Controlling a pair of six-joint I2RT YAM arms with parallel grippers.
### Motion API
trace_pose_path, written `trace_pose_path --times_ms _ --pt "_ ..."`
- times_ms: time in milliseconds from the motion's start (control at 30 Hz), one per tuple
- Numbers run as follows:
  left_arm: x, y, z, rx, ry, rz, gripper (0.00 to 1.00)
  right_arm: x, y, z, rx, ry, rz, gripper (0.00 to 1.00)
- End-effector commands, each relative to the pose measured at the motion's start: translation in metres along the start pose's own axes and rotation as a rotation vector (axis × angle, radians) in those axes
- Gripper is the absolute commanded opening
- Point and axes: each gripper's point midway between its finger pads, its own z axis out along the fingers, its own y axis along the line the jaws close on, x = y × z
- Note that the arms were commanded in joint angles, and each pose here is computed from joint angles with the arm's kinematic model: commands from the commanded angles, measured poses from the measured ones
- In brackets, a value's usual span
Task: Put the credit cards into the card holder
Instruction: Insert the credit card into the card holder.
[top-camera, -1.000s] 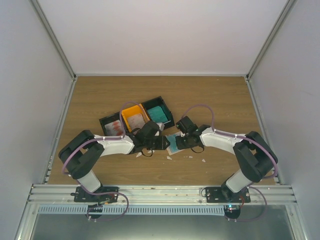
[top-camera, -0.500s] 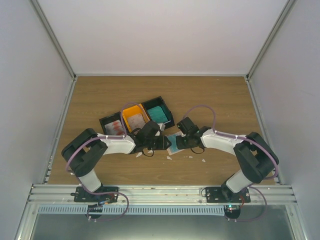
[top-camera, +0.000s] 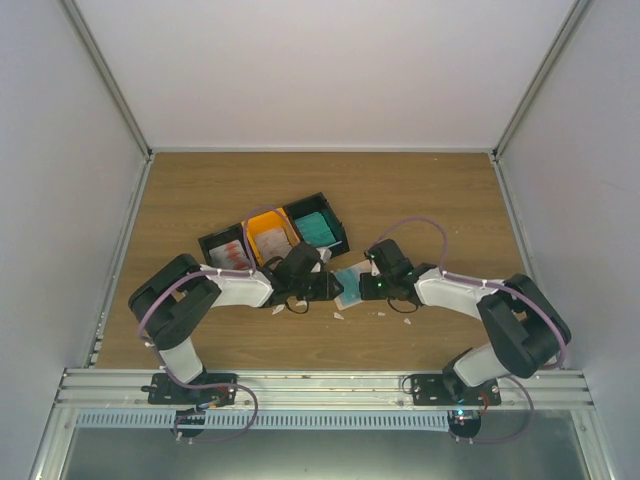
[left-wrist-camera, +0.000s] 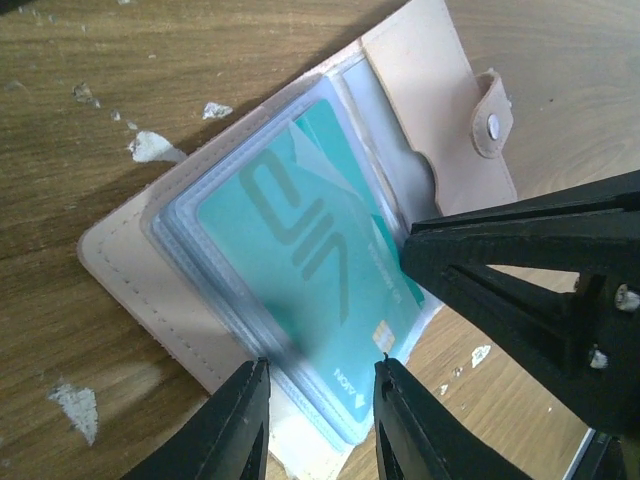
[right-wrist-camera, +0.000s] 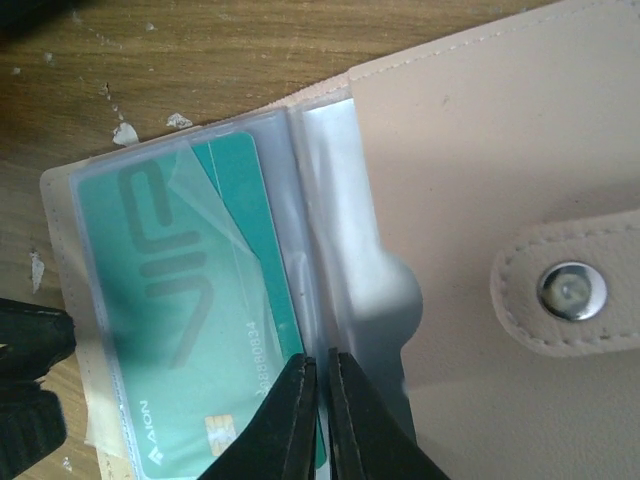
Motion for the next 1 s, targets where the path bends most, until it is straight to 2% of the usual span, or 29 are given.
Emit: trace_pose_path --times_ms 0,200,467,567,800,967 --pt "-0.006 -0.001 0.005 0.021 -0.019 -0.009 0.33 0.039 -0.022 0.006 0.035 0.117 0.046 0.05" --pt "-0.005 0.000 0.008 0.028 -0.012 -0.020 0.32 0.036 -0.022 0.006 0.010 0.107 0.062 0.05" --pt "-0.011 -0.011 0.014 0.061 -0.005 0.011 0.18 0.037 -0.021 0.006 -0.002 0.111 0.067 0.06" --pt "-0.013 -0.011 0.014 0.057 -0.008 0.014 0.16 0.038 -0.022 0.007 0.000 0.112 0.068 0.05" --pt "-0.014 -0.004 0.011 0.019 -0.020 0.021 0.18 0.035 -0.023 0.005 0.002 0.103 0.074 0.06" --pt "-0.020 -0.001 -0.002 -0.021 -0.067 0.031 0.30 0.030 -0.020 0.001 -0.009 0.083 0.070 0.05"
